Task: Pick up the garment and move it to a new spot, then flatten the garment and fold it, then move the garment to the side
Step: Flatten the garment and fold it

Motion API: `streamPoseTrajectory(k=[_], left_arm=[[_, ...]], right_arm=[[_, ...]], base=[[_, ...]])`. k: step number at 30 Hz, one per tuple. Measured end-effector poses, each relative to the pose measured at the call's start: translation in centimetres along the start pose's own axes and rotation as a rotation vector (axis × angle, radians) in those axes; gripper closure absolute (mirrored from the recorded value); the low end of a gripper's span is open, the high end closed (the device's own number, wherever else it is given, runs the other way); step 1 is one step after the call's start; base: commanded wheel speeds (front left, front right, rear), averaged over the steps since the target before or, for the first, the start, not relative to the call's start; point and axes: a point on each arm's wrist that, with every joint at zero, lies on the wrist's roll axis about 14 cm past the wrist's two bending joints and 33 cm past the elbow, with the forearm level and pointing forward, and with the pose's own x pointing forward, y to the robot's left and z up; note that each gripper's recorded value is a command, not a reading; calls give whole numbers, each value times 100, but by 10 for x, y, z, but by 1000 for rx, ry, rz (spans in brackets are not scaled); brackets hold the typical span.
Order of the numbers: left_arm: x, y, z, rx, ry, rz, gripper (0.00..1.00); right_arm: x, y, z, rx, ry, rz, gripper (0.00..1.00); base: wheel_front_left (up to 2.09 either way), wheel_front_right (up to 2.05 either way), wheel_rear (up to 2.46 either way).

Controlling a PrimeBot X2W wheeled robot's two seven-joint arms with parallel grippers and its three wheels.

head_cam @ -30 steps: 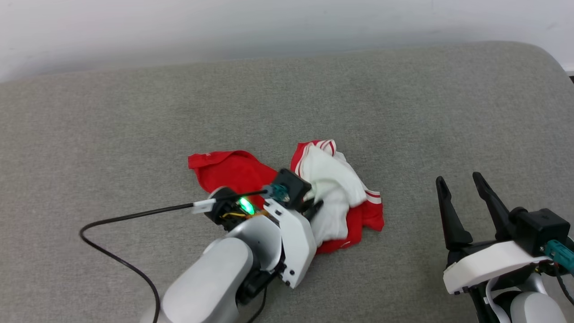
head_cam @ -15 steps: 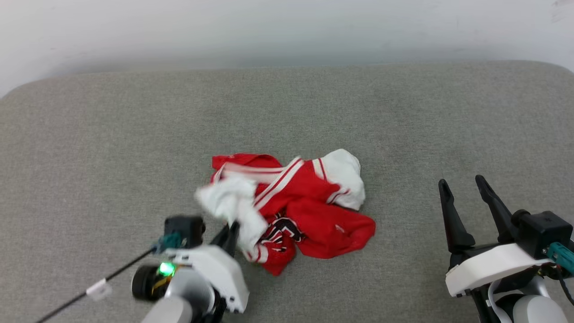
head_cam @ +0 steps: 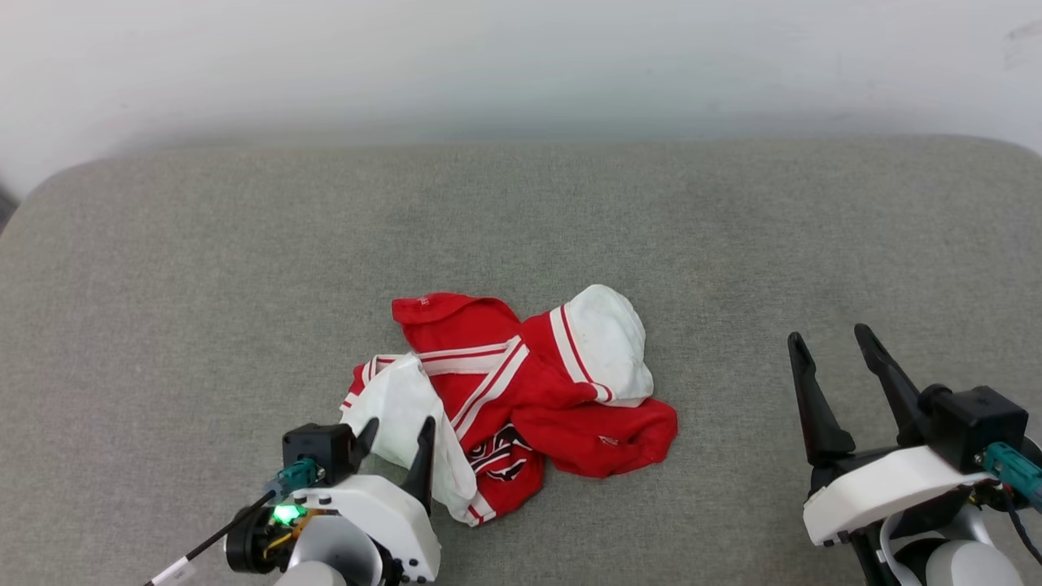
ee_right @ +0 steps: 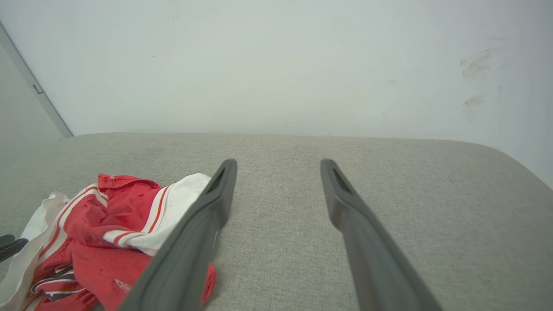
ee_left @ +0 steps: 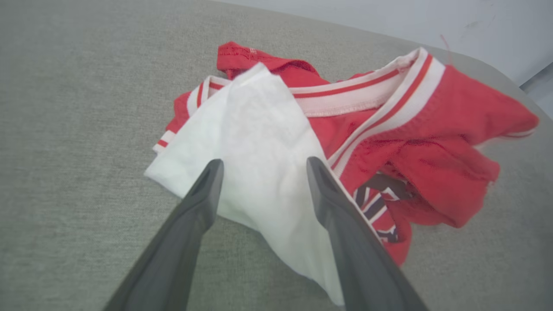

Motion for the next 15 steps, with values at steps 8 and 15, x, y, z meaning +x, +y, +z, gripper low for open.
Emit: streamPoseTrajectory(k=[8,15], left_arm=[[0,-9,44,151,-74,-55,0],[14,-15,35,252,150,-139,0]], right_arm=[[-14,-4,8,-4,-16,-16,0],[-15,-7,5,-2,-3,-26,0]], base=[[0,0,0],[0,0,0]])
